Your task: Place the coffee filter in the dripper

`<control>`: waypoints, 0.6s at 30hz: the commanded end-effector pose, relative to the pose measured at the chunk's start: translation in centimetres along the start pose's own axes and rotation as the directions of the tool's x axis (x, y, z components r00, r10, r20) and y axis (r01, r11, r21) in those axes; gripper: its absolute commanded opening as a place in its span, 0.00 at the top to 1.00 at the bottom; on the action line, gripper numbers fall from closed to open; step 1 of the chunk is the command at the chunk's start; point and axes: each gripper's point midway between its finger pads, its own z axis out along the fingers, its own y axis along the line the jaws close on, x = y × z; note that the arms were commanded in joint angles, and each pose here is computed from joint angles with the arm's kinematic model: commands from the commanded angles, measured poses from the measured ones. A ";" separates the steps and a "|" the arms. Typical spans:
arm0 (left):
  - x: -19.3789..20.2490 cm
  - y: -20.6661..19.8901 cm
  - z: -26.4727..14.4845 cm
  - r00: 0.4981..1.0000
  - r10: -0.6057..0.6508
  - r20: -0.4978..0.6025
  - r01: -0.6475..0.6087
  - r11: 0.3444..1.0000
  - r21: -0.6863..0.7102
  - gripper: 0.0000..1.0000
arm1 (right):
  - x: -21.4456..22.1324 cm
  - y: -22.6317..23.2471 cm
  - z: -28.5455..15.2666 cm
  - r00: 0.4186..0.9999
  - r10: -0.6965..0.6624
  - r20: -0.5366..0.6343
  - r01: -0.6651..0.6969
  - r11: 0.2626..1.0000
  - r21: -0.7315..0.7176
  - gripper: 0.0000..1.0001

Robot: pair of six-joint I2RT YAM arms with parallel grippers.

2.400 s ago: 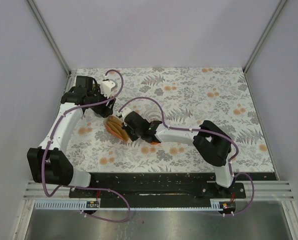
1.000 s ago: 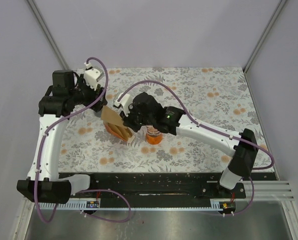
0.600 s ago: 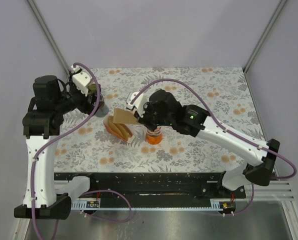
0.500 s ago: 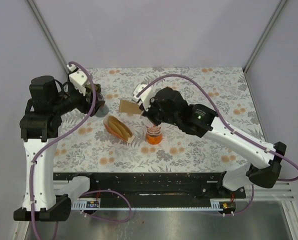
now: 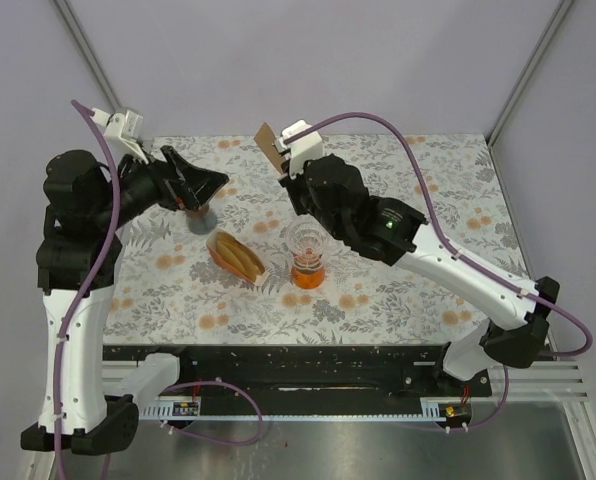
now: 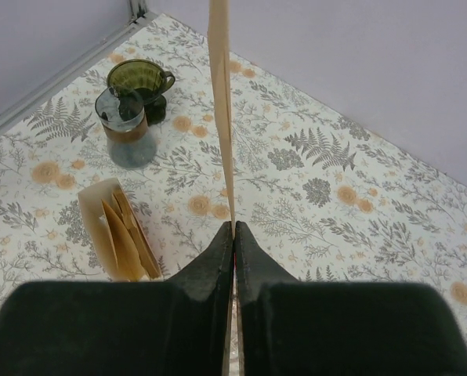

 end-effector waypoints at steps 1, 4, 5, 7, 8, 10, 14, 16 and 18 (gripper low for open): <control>-3.0 -1.4 0.8 0.984 -0.157 0.090 0.156 0.988 0.017 0.01 | -2.0 1.1 1.0 0.997 0.057 0.057 -0.058 0.998 0.005 1.00; -3.9 -1.8 1.1 0.970 -0.224 0.100 0.222 0.975 0.026 0.01 | -1.5 1.7 1.8 0.998 0.050 0.037 -0.051 0.999 0.000 1.00; -4.0 -1.8 1.3 0.964 -0.249 0.097 0.248 0.968 0.027 0.01 | -1.5 1.8 2.0 0.998 0.049 0.035 -0.049 0.999 0.003 1.00; -4.3 -1.5 2.0 0.955 -0.279 0.098 0.279 0.960 0.018 0.01 | -1.3 2.2 2.4 0.999 0.045 0.028 -0.045 0.999 0.001 1.00; -4.3 -1.4 2.2 0.952 -0.290 0.099 0.291 0.957 0.012 0.01 | -1.2 2.5 2.7 0.999 0.042 0.024 -0.042 0.999 -0.002 1.00; -4.1 -1.0 2.9 0.945 -0.316 0.087 0.317 0.948 0.005 0.01 | -1.0 2.9 3.2 0.999 0.029 0.018 -0.029 1.000 -0.001 1.00; -3.0 -0.3 4.2 0.932 -0.359 0.052 0.360 0.933 -0.002 0.01 | 0.0 4.0 4.3 0.999 -0.049 -0.004 0.049 0.999 0.020 1.00; -2.4 0.3 4.6 0.923 -0.382 0.041 0.383 0.923 -0.016 0.01 | 0.3 4.5 4.6 0.997 -0.082 -0.016 0.082 0.996 0.026 1.00; -2.0 0.3 5.0 0.920 -0.392 0.029 0.392 0.920 -0.002 0.01 | 0.3 4.8 4.7 0.994 -0.110 -0.022 0.111 0.993 0.036 1.00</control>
